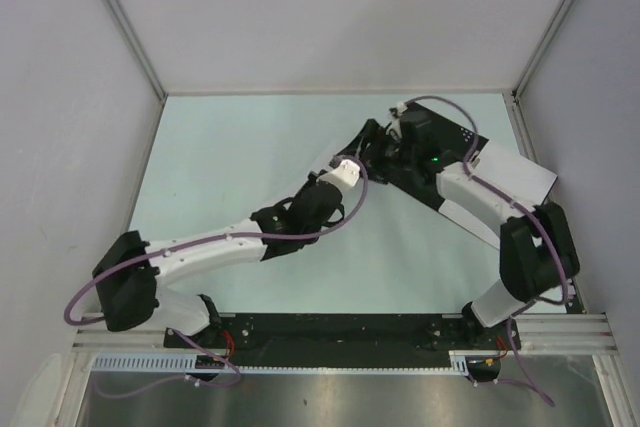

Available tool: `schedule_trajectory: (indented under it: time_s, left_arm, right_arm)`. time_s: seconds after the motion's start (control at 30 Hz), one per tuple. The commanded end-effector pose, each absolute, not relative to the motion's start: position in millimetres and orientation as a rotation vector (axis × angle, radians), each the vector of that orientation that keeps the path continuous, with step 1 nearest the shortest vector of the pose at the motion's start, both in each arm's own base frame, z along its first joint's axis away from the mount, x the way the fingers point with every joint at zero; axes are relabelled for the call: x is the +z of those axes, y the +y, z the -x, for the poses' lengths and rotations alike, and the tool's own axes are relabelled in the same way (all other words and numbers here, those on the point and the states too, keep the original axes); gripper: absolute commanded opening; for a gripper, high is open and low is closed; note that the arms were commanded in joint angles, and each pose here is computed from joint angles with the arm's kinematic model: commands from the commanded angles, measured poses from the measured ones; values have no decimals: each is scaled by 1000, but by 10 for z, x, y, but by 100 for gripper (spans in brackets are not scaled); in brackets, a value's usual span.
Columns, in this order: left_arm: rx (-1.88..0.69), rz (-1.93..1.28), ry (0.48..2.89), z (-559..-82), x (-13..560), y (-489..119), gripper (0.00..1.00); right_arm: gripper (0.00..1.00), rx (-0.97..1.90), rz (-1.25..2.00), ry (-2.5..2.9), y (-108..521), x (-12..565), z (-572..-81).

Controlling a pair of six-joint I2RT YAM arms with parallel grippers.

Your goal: Put the files into the folder

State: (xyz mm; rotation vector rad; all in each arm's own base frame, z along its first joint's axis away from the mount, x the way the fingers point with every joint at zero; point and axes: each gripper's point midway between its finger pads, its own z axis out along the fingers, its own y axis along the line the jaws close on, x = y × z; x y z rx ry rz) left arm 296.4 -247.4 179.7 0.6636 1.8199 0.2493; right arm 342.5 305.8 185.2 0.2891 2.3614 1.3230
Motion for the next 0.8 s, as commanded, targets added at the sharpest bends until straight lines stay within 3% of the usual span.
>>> schedule_trajectory:
  time_s: [0.0, 0.2, 0.4, 0.77]
  left_arm:
    - [-159, -662, 1849, -2799, 2451, -2684, 0]
    - [-752, -759, 1749, -2388, 3204, -2888, 0]
    - [-1163, -888, 1557, -1927, 3833, -2936, 0]
    - [-1472, -1087, 1357, -1468, 4161, -3023, 0]
  right_arm:
    - [100, 967, 135, 2090, 2188, 2391, -3623]
    - [100, 893, 388, 1870, 1842, 2590, -3406]
    - [100, 1138, 656, 1551, 2047, 2895, -2786]
    - [100, 1261, 821, 1395, 2337, 3044, -2277]
